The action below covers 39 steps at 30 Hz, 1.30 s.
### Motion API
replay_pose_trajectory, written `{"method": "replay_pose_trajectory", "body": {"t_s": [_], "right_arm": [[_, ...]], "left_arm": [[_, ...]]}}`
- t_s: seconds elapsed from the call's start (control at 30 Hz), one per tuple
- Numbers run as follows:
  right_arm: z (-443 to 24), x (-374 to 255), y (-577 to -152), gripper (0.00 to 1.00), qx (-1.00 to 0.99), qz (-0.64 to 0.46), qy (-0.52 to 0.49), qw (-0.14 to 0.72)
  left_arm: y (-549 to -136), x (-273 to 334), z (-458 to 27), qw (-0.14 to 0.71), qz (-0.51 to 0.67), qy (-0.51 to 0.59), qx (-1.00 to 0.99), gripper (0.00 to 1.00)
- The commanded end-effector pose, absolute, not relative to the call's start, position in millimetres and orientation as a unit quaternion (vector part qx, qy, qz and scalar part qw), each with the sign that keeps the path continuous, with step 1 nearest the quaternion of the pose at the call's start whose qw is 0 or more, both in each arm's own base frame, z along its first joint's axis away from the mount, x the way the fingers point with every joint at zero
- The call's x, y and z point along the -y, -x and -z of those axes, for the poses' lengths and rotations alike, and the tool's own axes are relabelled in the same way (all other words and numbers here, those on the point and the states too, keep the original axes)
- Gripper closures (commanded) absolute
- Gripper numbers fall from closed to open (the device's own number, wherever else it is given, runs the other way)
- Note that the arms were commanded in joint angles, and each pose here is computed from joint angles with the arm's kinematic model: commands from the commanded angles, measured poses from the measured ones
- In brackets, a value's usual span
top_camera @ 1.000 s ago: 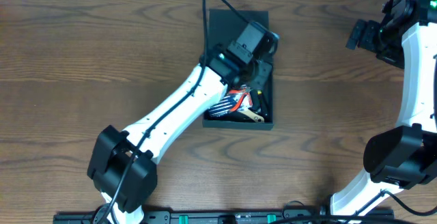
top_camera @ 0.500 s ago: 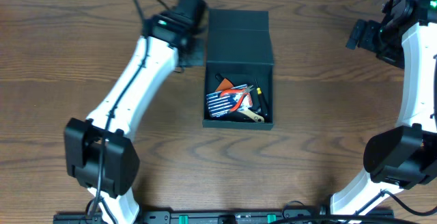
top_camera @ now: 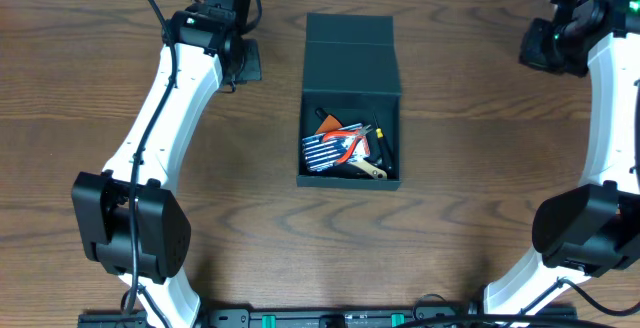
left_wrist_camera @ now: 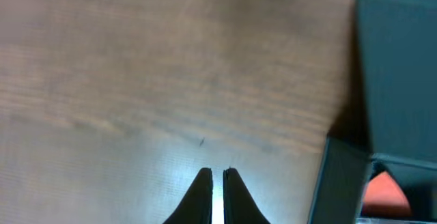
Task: Pack container
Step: 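Raise the left arm away from the box, then move both grippers to the box lid's top edge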
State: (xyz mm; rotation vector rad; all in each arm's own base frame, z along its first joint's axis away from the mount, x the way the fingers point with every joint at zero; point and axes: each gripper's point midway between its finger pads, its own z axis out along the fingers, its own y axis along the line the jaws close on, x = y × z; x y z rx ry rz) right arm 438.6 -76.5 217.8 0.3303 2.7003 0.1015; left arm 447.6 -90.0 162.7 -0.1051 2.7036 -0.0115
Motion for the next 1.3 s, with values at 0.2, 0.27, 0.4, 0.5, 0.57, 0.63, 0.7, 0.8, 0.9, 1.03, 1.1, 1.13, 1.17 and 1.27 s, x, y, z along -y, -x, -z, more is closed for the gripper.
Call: {"method": "replay_pose_trajectory", "body": {"t_s": [0.2, 0.27, 0.4, 0.5, 0.57, 0.63, 0.7, 0.8, 0.9, 1.03, 1.1, 1.13, 1.17, 1.27], "right_arm": [[-228, 33, -462, 0.99, -0.965, -0.062, 0.008, 0.256], [-217, 25, -461, 0.99, -0.966, -0.068, 0.029, 0.249], [-177, 7, -452, 0.99, -0.970, -0.104, 0.051, 0.215], [-142, -1, -439, 0.99, -0.973, -0.129, 0.047, 0.184], [-124, -9, -428, 0.99, -0.973, -0.155, 0.046, 0.164], [-109, -17, -420, 0.99, -0.971, -0.178, 0.045, 0.152], [-103, -22, -416, 0.99, -0.968, -0.196, 0.045, 0.147], [-103, -35, -413, 0.99, -0.958, -0.236, 0.054, 0.150], [-111, -47, -417, 0.99, -0.945, -0.276, 0.061, 0.163], [-112, -54, -423, 0.99, -0.937, -0.305, 0.042, 0.166], [-105, -54, -424, 0.99, -0.938, -0.309, 0.029, 0.157], [-101, -56, -424, 0.99, -0.937, -0.316, 0.025, 0.150], [-97, -58, -424, 0.99, -0.935, -0.324, 0.023, 0.144], [-84, -66, -423, 0.99, -0.926, -0.355, 0.018, 0.124]], "left_arm": [[-470, 145, -187, 0.265, 0.171, -0.103, -0.943, 0.94], [-471, 152, -187, 0.261, 0.216, -0.123, -0.933, 0.94], [-470, 158, -174, 0.235, 0.302, -0.152, -0.911, 0.94], [-471, 158, -156, 0.212, 0.359, -0.156, -0.896, 0.94], [-472, 158, -145, 0.198, 0.397, -0.155, -0.882, 0.94], [-474, 156, -135, 0.189, 0.428, -0.153, -0.871, 0.94], [-476, 154, -125, 0.181, 0.448, -0.147, -0.863, 0.94], [-478, 152, -109, 0.169, 0.458, -0.139, -0.861, 0.94], [-477, 153, -98, 0.160, 0.464, -0.135, -0.861, 0.94], [-477, 158, -94, 0.159, 0.488, -0.143, -0.846, 0.94], [-477, 159, -90, 0.156, 0.492, -0.142, -0.845, 0.94], [-477, 159, -87, 0.153, 0.492, -0.140, -0.845, 0.95], [-477, 159, -85, 0.150, 0.494, -0.139, -0.845, 0.94], [-476, 162, -81, 0.145, 0.506, -0.137, -0.839, 0.94]]}}
